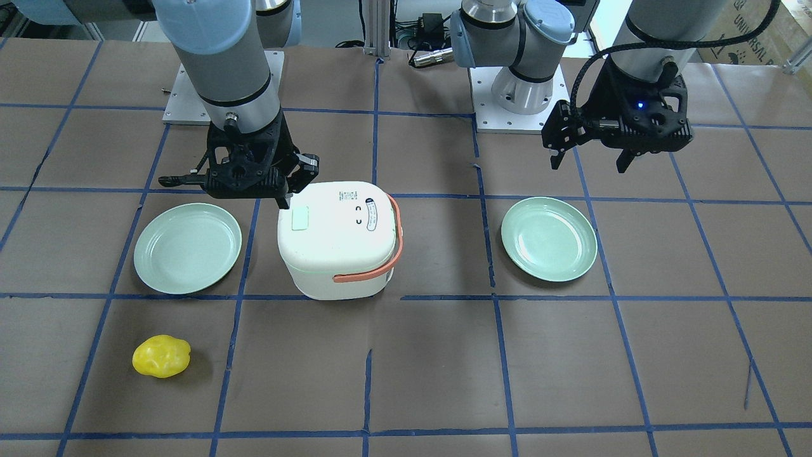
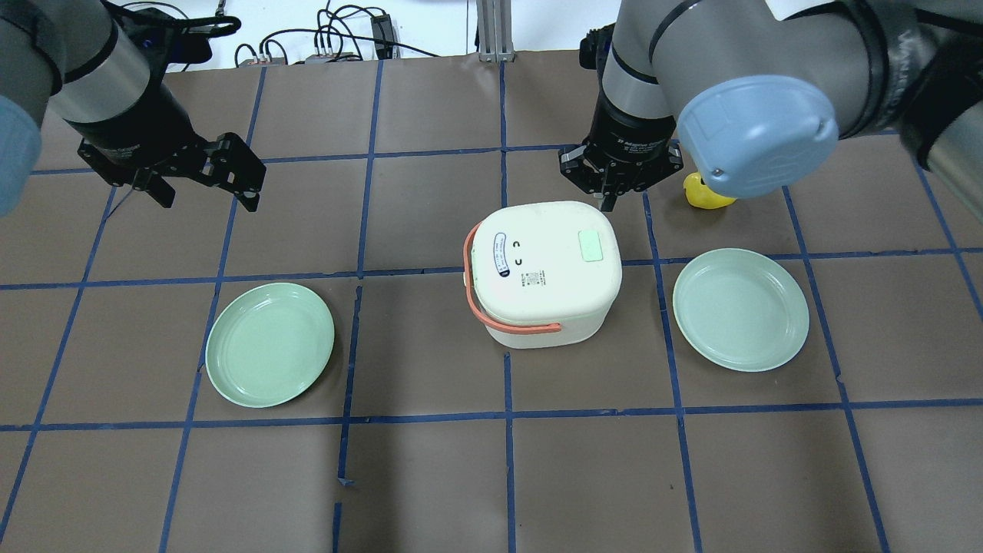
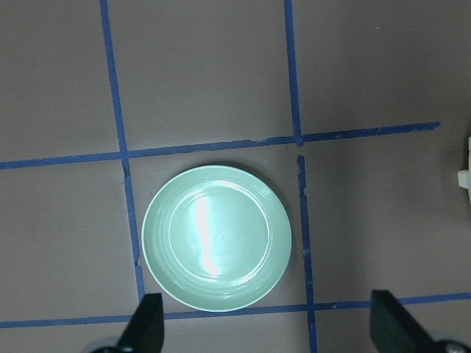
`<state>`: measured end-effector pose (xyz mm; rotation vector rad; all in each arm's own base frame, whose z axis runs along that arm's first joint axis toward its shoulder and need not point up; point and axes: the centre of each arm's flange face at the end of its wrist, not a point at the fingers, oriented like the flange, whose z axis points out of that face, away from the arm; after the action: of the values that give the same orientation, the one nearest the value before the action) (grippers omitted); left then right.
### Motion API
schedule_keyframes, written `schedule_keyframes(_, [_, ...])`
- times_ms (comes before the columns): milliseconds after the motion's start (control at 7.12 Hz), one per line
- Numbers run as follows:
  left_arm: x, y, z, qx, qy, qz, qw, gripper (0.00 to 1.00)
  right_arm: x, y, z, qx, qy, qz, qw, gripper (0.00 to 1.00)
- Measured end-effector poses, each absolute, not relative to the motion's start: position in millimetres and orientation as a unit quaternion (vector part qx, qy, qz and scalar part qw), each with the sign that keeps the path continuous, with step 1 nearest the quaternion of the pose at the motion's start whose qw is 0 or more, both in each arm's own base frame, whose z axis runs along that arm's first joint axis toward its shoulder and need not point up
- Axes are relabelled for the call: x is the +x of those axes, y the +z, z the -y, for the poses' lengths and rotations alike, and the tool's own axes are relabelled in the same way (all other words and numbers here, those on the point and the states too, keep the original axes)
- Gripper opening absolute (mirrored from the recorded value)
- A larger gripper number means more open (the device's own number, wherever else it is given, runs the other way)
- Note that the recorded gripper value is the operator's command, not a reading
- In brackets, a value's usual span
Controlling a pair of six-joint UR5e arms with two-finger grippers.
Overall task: Press rice cooker button
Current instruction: 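Lower the closed right gripper onto the green lid button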
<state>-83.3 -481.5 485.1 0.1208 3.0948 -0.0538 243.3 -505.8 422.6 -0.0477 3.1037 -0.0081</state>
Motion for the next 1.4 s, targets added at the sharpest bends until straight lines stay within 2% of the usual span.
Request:
schedule_keyframes(561, [-83.3,485.1,481.5,0.039,-0.017,-0.999,0.022,1.00,248.8,387.9,499.0,-0.024,0.000,-1.000,-0.003,0.05])
schedule_keyframes(1404, [-83.3,485.1,481.5,0.039,-0.017,-0.999,0.022,1.00,258.3,371.4,493.7,-0.017,-0.008,-1.000,-0.001,0.05])
